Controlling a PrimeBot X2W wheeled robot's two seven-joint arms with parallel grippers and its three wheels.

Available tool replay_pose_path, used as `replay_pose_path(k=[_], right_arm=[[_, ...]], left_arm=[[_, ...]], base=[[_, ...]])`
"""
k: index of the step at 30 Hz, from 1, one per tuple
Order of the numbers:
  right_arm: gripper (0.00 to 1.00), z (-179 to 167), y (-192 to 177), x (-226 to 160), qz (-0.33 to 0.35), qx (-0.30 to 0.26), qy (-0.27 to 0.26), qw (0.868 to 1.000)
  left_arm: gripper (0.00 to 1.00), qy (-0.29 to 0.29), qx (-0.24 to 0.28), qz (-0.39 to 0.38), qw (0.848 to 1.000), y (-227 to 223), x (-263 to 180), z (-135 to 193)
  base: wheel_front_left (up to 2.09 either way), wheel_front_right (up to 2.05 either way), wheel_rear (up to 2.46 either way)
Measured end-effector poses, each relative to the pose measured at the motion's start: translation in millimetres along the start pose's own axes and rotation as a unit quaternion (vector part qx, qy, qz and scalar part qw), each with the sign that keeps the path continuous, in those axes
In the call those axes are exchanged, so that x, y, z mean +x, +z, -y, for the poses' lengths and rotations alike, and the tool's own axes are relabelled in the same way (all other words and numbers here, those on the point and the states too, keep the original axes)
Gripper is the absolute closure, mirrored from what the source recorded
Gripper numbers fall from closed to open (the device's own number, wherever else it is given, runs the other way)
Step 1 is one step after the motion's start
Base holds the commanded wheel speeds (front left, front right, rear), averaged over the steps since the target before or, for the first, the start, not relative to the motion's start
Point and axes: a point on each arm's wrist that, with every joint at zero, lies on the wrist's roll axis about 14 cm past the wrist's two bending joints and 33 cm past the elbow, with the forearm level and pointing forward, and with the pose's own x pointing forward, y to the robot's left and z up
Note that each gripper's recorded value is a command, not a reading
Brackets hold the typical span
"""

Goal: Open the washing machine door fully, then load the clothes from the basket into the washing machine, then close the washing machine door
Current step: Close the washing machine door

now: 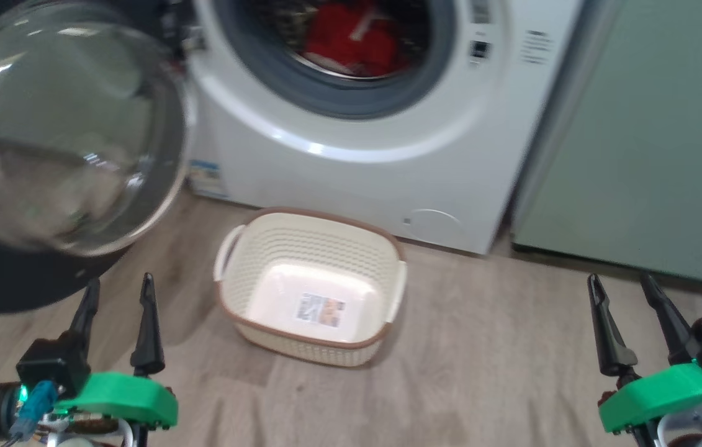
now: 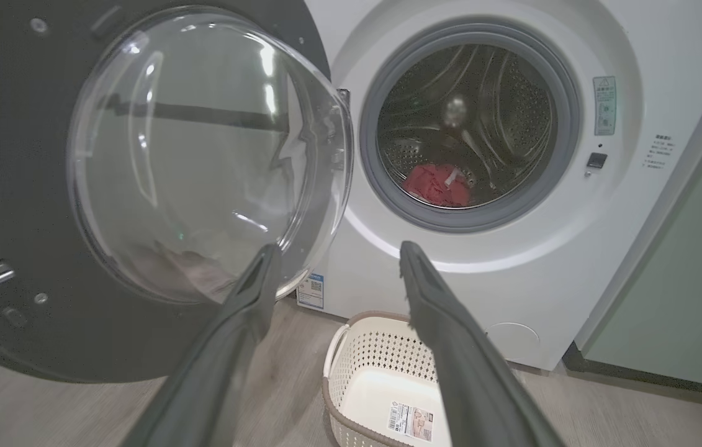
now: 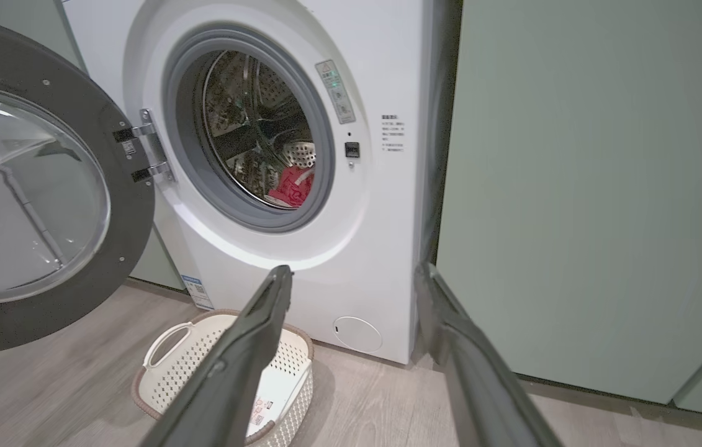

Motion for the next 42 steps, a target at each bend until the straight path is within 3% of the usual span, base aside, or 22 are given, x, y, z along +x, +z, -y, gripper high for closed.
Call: replay_pose_path(k=[14, 33, 34, 35, 42], right_arm=[[0.00, -87.5, -10.3, 35.8, -0.017, 0.008, 0.133, 0.991], [0.00, -95.1, -15.0, 36.7, -0.022, 0.011, 0.144, 0.989], [0.00, -95.1, -15.0, 36.7, -0.022, 0.011, 0.144, 0.989], [0.00, -95.1, -15.2, 36.8, -0.022, 0.011, 0.144, 0.989], [0.00, -94.6, -16.9, 37.4, -0.025, 0.012, 0.143, 0.989]], left_arm=[[0.00, 0.136, 0.007, 0.026, 0.990, 21.7, -54.7, -82.4], [0.00, 0.152, 0.010, 0.028, 0.988, 23.7, -60.0, -90.4], [0.12, 0.152, 0.010, 0.028, 0.988, 23.7, -60.1, -90.3], [1.00, 0.151, 0.010, 0.028, 0.988, 23.6, -60.2, -90.2], [1.00, 0.145, 0.003, 0.032, 0.989, 27.1, -58.8, -88.3]], base=[[0.00, 0.00, 0.00], [0.00, 0.00, 0.00], [0.00, 0.00, 0.00], [0.00, 0.00, 0.00], [0.00, 0.00, 0.00]])
